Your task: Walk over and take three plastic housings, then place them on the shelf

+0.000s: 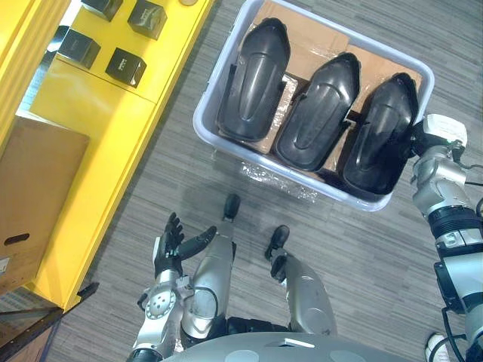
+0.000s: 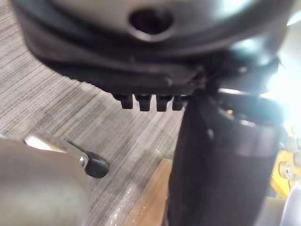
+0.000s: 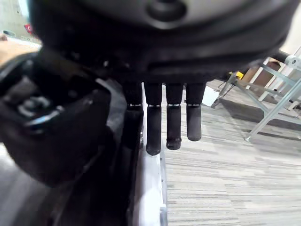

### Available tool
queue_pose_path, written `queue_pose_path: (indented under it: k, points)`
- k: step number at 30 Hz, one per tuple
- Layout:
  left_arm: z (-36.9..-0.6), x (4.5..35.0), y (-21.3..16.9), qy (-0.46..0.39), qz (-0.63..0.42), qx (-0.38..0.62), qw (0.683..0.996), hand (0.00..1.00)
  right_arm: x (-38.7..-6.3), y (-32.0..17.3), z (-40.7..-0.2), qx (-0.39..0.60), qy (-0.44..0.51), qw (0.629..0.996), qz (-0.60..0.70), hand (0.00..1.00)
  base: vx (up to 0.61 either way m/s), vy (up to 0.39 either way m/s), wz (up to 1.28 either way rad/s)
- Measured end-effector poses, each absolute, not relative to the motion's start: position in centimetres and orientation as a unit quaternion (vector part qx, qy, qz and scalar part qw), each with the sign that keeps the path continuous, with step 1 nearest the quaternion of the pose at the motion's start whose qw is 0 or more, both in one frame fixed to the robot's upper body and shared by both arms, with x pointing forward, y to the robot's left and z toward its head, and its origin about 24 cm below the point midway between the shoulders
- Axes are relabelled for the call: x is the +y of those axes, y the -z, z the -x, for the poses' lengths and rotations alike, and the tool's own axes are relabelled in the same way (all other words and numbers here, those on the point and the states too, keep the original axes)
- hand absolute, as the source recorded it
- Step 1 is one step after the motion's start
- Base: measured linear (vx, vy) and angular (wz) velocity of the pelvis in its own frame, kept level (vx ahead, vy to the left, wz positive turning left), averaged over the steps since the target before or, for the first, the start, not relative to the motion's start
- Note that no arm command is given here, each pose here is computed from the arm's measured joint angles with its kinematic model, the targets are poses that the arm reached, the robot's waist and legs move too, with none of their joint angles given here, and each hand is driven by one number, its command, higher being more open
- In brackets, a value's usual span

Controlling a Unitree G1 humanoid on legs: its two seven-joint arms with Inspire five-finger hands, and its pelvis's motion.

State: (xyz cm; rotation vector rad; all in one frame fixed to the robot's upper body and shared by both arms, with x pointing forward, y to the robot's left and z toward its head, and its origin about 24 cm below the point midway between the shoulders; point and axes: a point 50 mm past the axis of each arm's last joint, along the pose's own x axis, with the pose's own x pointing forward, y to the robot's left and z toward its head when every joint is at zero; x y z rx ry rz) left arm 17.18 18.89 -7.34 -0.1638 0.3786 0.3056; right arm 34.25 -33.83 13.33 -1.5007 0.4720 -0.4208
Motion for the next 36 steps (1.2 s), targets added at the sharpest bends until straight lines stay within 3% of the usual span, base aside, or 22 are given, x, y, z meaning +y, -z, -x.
queue_pose_path:
  k: [19, 26, 31, 36]
  points:
    - [-17.1, 19.2, 7.4, -0.173, 0.093, 0.189, 0.962, 1.00, -33.5, -12.9, -33.6, 0.133, 0.237, 0.678, 0.682, 0.00, 0.00, 0.000, 0.00]
    - [-17.5, 19.6, 6.1, -0.180, 0.105, 0.158, 0.965, 1.00, -32.5, -13.1, -32.8, 0.066, 0.278, 0.723, 0.629, 0.00, 0.02, -0.017, -0.02]
    - [-18.5, 20.8, 3.3, -0.199, 0.126, 0.089, 0.968, 1.00, -33.0, -14.5, -31.7, 0.016, 0.326, 0.727, 0.605, 0.00, 0.04, -0.015, -0.01]
    - [-18.5, 21.9, 2.1, -0.218, 0.125, 0.066, 0.966, 1.00, -33.9, -13.5, -30.6, 0.035, 0.350, 0.734, 0.582, 0.00, 0.04, -0.009, 0.02]
